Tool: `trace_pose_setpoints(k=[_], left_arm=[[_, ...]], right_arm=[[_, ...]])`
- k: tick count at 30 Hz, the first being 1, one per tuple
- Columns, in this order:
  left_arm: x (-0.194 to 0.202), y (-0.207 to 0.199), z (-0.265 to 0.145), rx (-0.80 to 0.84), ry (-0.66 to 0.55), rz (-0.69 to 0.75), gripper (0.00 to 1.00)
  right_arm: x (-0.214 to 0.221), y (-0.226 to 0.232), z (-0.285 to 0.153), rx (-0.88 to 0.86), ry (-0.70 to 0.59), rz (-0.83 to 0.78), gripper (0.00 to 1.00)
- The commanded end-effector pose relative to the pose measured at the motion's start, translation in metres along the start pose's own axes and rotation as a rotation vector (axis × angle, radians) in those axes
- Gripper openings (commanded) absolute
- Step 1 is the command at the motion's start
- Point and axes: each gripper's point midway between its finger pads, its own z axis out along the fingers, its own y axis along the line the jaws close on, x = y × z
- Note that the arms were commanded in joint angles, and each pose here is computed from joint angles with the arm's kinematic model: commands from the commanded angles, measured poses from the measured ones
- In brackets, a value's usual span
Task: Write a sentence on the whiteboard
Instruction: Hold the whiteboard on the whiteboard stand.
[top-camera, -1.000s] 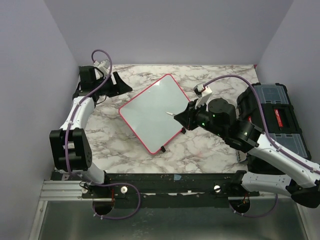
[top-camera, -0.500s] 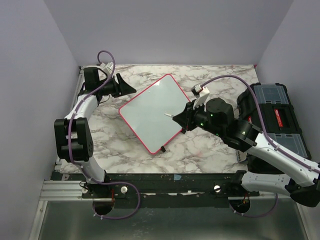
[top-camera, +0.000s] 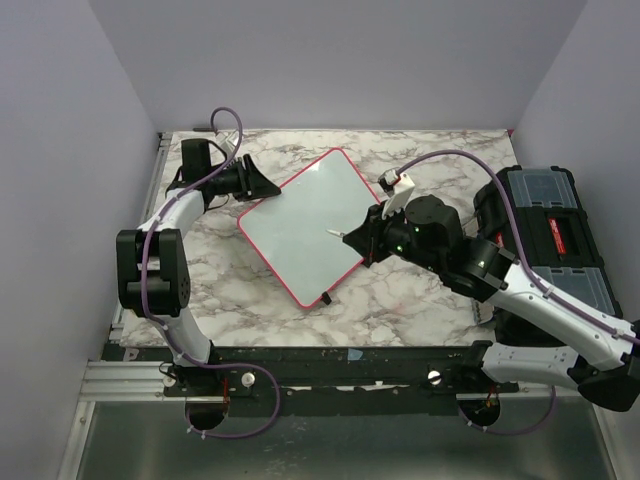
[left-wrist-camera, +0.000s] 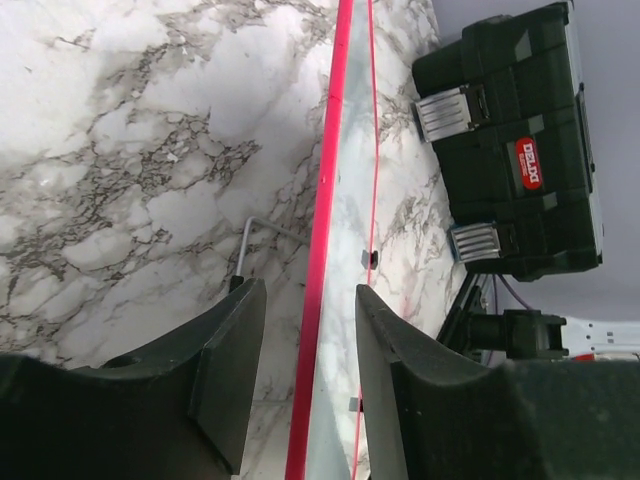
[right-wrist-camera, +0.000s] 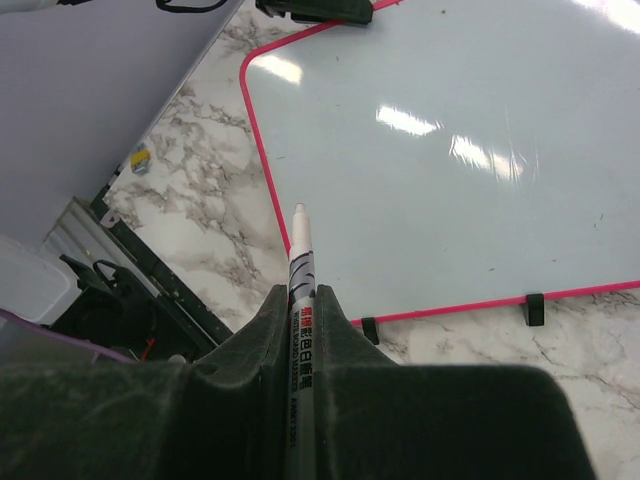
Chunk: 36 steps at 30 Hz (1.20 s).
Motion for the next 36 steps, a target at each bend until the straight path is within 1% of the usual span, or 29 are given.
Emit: trace_pose_setpoints(k=[1, 7, 9, 11, 13, 17, 19, 26, 36], left_arm=[[0.008, -0.006, 0.003, 0.039, 0.039, 0.011, 0.41], [0.014, -0.004, 0.007, 0.034, 0.060, -0.003, 0.34], [0.014, -0.004, 0.006, 0.031, 0.063, 0.001, 0.30], [0.014, -0.006, 0.005, 0.030, 0.063, 0.006, 0.26], [0.021, -0.015, 0.012, 0.042, 0.089, 0.020, 0.24], [0.022, -0.014, 0.014, 0.029, 0.101, 0.021, 0.19], [0.021, -0.017, 0.014, 0.032, 0.098, 0.027, 0.13], [0.020, -0.025, 0.014, 0.039, 0.096, 0.048, 0.01], [0.016, -0.036, 0.012, 0.038, 0.078, 0.089, 0.00]], right_arm=[[0.004, 0.006, 0.001, -0.022, 0.030, 0.014, 0.01], [0.004, 0.010, 0.005, -0.033, 0.039, 0.023, 0.01], [0.004, 0.010, 0.006, -0.033, 0.042, 0.025, 0.01], [0.005, 0.010, 0.006, -0.035, 0.046, 0.026, 0.01], [0.006, 0.011, 0.007, -0.036, 0.048, 0.028, 0.01], [0.007, 0.012, 0.008, -0.041, 0.054, 0.031, 0.01], [0.008, 0.013, 0.009, -0.045, 0.058, 0.031, 0.01], [0.007, 0.019, 0.019, -0.065, 0.078, 0.029, 0.01], [0.008, 0.019, 0.055, -0.019, 0.116, 0.013, 0.01]])
